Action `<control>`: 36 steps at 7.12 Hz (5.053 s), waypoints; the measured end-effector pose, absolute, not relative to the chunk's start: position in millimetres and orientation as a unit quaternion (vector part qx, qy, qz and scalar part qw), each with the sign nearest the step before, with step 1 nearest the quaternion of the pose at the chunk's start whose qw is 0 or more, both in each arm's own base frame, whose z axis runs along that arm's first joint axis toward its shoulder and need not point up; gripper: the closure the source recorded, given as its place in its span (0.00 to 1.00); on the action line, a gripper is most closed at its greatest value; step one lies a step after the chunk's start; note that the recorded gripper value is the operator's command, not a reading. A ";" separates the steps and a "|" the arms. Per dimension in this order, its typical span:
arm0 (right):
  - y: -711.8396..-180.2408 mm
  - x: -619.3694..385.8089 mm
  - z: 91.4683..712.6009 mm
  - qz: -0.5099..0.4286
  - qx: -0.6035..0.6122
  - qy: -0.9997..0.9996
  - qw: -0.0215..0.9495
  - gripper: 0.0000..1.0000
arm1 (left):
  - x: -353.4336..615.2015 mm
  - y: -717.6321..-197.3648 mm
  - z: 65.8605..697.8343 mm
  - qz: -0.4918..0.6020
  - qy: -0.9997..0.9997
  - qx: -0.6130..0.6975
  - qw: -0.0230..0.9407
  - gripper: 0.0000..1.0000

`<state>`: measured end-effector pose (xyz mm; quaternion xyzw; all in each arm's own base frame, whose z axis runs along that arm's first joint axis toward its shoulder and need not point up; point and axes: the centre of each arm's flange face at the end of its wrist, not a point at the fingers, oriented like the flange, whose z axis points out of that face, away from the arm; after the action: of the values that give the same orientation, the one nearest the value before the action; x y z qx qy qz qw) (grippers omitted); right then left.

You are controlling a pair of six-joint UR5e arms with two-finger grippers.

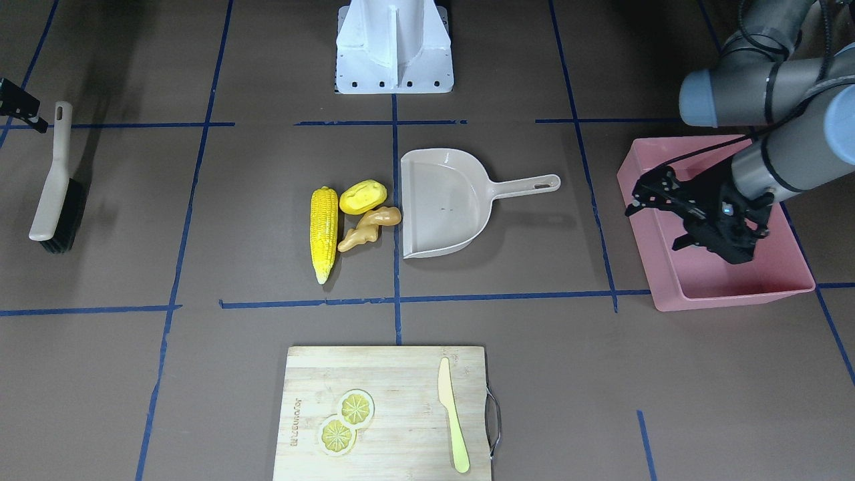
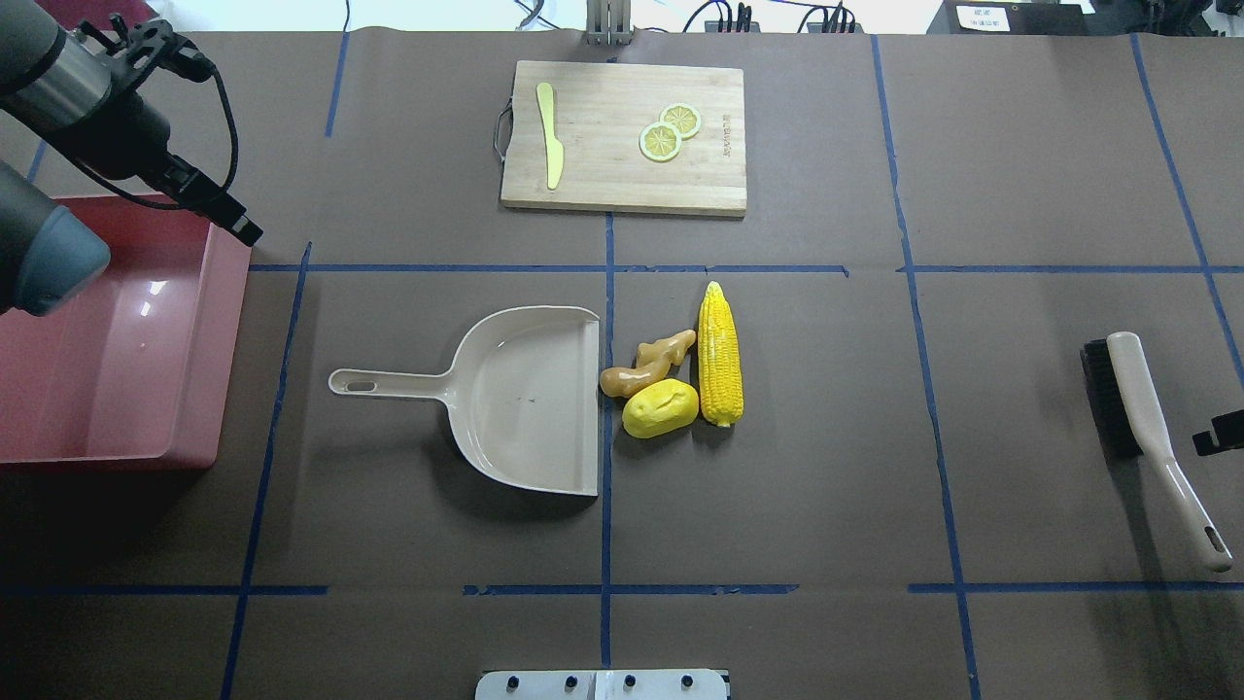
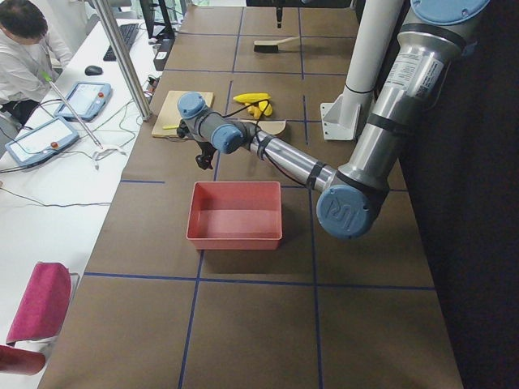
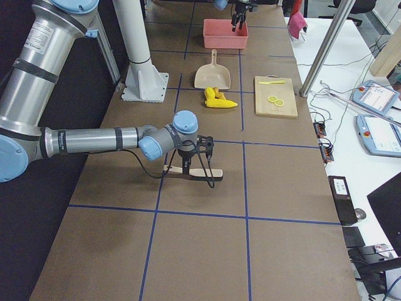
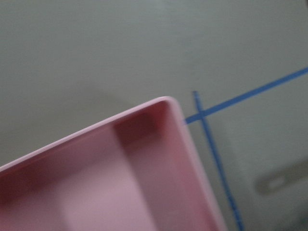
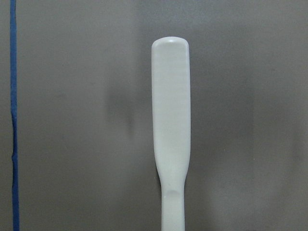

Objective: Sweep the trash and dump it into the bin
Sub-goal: 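Move the left gripper toward the dustpan handle while the right reaches the brush, then grasp the dustpan handle with the left gripper while the right gripper grasps the brush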

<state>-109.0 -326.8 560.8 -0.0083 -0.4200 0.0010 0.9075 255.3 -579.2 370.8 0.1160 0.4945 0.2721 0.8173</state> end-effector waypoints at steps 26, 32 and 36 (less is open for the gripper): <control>-330.0 -323.7 418.7 -0.056 0.074 -0.463 0.882 1.00 | 450.9 -431.3 326.0 0.552 0.361 0.312 0.684 0.15; -335.1 -355.8 393.9 -0.061 0.060 -0.442 0.893 0.99 | 448.2 -430.2 338.6 0.555 0.355 0.304 0.688 1.00; -330.1 -373.9 384.4 -0.070 0.056 -0.438 0.895 0.99 | 449.1 -431.4 338.4 0.556 0.351 0.292 0.695 0.99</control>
<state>-373.9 -330.1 384.4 0.0564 -0.4377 -0.0703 0.8946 449.1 -431.4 338.4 0.2925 0.3507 0.5560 0.6945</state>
